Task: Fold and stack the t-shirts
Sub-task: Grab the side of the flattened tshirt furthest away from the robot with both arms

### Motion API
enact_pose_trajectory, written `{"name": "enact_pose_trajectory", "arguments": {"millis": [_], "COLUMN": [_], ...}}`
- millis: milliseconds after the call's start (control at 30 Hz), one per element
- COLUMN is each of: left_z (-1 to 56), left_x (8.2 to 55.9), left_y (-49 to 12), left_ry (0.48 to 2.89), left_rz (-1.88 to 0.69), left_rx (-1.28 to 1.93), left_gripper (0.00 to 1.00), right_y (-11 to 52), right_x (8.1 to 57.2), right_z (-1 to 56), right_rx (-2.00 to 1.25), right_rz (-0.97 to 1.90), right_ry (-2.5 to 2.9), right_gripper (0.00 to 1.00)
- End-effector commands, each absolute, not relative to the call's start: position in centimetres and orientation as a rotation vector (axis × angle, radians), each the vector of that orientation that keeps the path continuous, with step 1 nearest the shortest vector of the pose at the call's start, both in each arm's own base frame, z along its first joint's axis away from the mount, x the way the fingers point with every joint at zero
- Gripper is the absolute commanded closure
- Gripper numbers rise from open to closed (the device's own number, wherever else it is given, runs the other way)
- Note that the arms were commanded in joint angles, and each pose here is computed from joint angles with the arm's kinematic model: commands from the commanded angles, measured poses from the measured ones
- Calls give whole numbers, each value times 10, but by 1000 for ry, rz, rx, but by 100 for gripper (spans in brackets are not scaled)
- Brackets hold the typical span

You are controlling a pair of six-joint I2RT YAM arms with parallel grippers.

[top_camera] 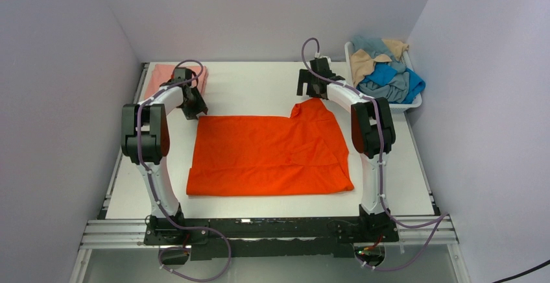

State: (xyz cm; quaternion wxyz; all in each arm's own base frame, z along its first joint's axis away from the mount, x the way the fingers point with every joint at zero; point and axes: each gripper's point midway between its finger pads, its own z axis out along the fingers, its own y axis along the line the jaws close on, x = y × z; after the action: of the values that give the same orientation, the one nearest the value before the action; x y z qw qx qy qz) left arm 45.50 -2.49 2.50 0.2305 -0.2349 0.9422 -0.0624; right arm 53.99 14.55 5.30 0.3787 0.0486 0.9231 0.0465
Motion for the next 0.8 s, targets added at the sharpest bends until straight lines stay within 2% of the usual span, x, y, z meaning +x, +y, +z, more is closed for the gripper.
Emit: {"name": "enact_pose_trajectory", "arguments": {"millis": [0,100,200,233,267,667,767], "left_z": [17,16,17,17,19,43,46], "left_x": [434,429,429,430,431,443,442], "left_y": [-36,-37,-37,-38,-37,-41,-41], "left_ry": [2675,2675,2682,2684,2683,2602,2588], "left_rz": [-196,-194,-195,-194,-191,-235,-235], "left_rx": [-593,-585,-579,-575,-572,-540,-547], "left_gripper": [66,69,85,96,100,100,100], "right_y": [141,140,139,139,138,139,135], "right_x": [552,552,551,550,549,551,543], "right_z": [68,68,65,65,63,23,17], "right_rx": [118,114,110,110,110,97,103], "right_rz": [97,92,84,81,77,46,25], "right_ry": [2297,2298,2305,2308,2314,2403,2421], "right_gripper": [0,0,0,0,0,13,21]}}
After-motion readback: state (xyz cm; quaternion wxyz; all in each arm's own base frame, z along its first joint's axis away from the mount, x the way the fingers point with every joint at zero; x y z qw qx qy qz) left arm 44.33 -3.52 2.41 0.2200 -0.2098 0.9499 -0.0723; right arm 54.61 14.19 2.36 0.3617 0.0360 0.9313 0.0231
